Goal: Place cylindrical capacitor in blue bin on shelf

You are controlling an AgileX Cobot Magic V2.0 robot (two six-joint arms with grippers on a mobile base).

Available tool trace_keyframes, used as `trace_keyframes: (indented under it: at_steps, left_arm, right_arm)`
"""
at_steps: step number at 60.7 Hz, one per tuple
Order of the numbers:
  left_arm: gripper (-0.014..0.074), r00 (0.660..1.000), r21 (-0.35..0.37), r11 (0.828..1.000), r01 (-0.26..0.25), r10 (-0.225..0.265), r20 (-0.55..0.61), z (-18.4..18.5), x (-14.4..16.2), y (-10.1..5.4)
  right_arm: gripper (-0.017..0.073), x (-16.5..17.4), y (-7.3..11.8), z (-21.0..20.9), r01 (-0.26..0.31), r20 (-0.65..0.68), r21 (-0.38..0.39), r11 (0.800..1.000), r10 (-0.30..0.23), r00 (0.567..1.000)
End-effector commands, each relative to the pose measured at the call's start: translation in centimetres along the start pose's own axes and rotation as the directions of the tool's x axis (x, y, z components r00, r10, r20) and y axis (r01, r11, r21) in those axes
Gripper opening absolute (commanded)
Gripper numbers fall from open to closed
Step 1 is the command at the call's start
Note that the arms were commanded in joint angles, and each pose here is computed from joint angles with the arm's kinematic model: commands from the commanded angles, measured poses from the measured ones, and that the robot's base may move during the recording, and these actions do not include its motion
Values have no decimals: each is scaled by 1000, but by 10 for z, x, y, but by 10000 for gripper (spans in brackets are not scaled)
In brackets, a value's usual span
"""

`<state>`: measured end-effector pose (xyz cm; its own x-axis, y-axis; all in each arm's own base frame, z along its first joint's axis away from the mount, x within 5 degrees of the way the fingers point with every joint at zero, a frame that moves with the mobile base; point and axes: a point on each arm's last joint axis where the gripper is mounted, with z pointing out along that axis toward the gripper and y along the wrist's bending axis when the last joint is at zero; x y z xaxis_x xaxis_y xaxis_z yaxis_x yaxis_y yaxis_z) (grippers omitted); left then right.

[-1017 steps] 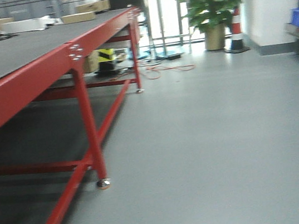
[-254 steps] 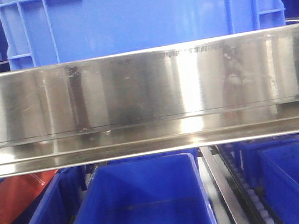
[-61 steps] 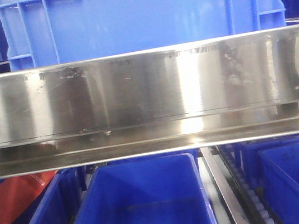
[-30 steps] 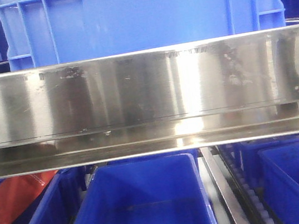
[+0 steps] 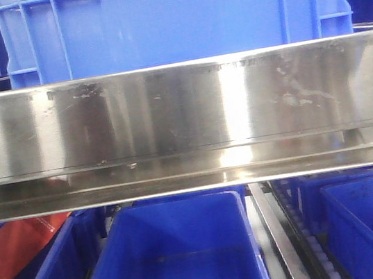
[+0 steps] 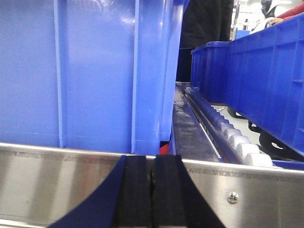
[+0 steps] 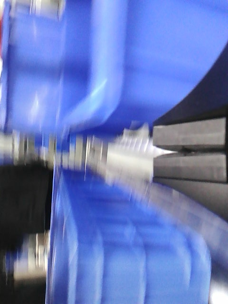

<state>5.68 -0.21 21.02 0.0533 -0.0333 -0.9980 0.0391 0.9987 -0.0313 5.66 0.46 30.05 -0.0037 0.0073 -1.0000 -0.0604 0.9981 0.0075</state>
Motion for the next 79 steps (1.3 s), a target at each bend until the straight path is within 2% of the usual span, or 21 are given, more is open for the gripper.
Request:
trace_keyframes:
  at_steps: [1, 24, 30, 38, 79]
  left_arm:
    - [-111, 1000, 0, 1000, 12, -12, 26, -1, -2, 0]
    - [-111, 1000, 0, 1000, 12, -12, 26, -1, -2, 0]
    - [-111, 1000, 0, 1000, 12, -12, 26, -1, -2, 0]
    - [-111, 1000, 0, 1000, 12, -12, 26, -1, -2, 0]
    - [-111, 1000, 0, 1000, 12, -12, 26, -1, -2, 0]
  right_arm:
    - [-161, 21, -4, -2, -16, 28, 63, 998, 15, 1000]
    - [-161, 93, -7, 0, -37, 21, 98, 994, 35, 999]
    - [-161, 93, -7, 0, -49, 29, 99, 994, 46, 999]
    - [-161, 96, -7, 0, -19, 1, 101, 995, 19, 1000]
    - [-161, 96, -7, 0, -31, -1, 100, 994, 31, 1000]
